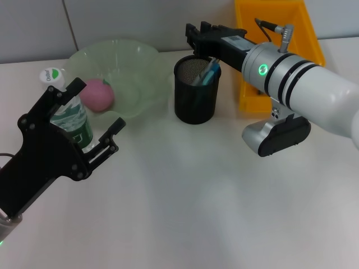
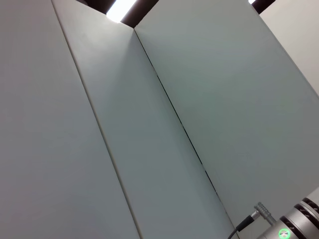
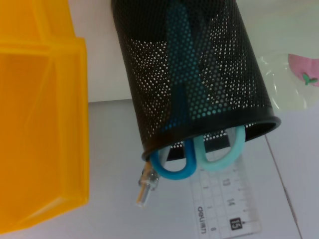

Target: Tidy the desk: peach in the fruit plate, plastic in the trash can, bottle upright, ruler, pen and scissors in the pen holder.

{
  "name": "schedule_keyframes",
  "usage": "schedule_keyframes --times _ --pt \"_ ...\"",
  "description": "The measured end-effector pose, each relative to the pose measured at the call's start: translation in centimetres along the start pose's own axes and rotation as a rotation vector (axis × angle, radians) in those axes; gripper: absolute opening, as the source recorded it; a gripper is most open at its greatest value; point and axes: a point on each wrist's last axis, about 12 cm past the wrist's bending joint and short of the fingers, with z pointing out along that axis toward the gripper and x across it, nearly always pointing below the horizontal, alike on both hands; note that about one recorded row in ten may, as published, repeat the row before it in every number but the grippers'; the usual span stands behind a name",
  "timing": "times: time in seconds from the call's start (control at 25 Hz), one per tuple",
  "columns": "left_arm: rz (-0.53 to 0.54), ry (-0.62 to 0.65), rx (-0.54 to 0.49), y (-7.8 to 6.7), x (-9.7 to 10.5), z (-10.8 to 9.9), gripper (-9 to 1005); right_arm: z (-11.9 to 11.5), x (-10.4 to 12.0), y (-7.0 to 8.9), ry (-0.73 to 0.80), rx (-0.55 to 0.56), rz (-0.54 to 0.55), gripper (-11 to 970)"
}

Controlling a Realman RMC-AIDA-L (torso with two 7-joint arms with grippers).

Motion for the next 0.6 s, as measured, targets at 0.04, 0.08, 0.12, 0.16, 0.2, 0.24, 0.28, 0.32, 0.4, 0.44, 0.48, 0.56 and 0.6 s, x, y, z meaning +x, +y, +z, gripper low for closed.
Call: schedule_keyframes --times 0.04,0.08,0.12,0.16,0.2,0.24,0.28,0.32,0.4,0.44,0.48,0.56,0.6 --pt "-0.001 0.002 -0.002 0.0 0.0 -0.1 753 0.0 0.0 0.0 0.002 0.000 0.001 288" --pt "-0.001 0.003 -0.003 -0.1 0.0 -0.2 753 0.0 0.1 -0.1 0.008 0.000 0.007 292" --pt "-0.001 0.003 -0.004 -0.1 0.0 -0.2 753 0.0 0.1 -0.2 0.012 0.001 0.011 295" --pt "-0.001 0.003 -0.004 -0.1 0.0 -0.2 753 -0.1 0.2 -0.2 0.018 0.001 0.016 299" --pt "0.004 0.002 -0.004 -0.1 0.0 -0.2 753 -0.1 0.3 -0.3 0.026 0.001 0.023 303" --pt "0.004 0.002 -0.004 -0.1 0.0 -0.2 753 -0.1 0.4 -0.4 0.033 0.001 0.030 305" --pt "0.006 0.001 -0.004 -0.1 -0.1 -0.3 753 -0.1 0.5 -0.5 0.043 0.000 0.040 306" --pt "0.009 0.000 -0.004 -0.1 -0.1 -0.3 753 -0.1 0.5 -0.5 0.043 0.000 0.040 308" --pt "0.009 0.000 -0.004 -0.1 -0.1 -0.3 753 -0.1 0.8 -0.7 0.069 -0.004 0.066 311" --pt "0.009 0.000 -0.004 -0.1 -0.1 -0.3 753 -0.1 0.9 -0.8 0.084 -0.006 0.084 313" --pt "0.010 -0.004 -0.003 -0.1 -0.1 -0.3 753 -0.2 1.1 -1.1 0.114 -0.008 0.122 314" --pt "0.009 -0.009 -0.003 -0.2 -0.2 -0.3 753 -0.3 1.2 -1.2 0.128 -0.008 0.145 317" --pt "0.009 -0.009 -0.003 -0.2 -0.2 -0.3 753 -0.4 1.4 -1.2 0.145 -0.009 0.171 319"
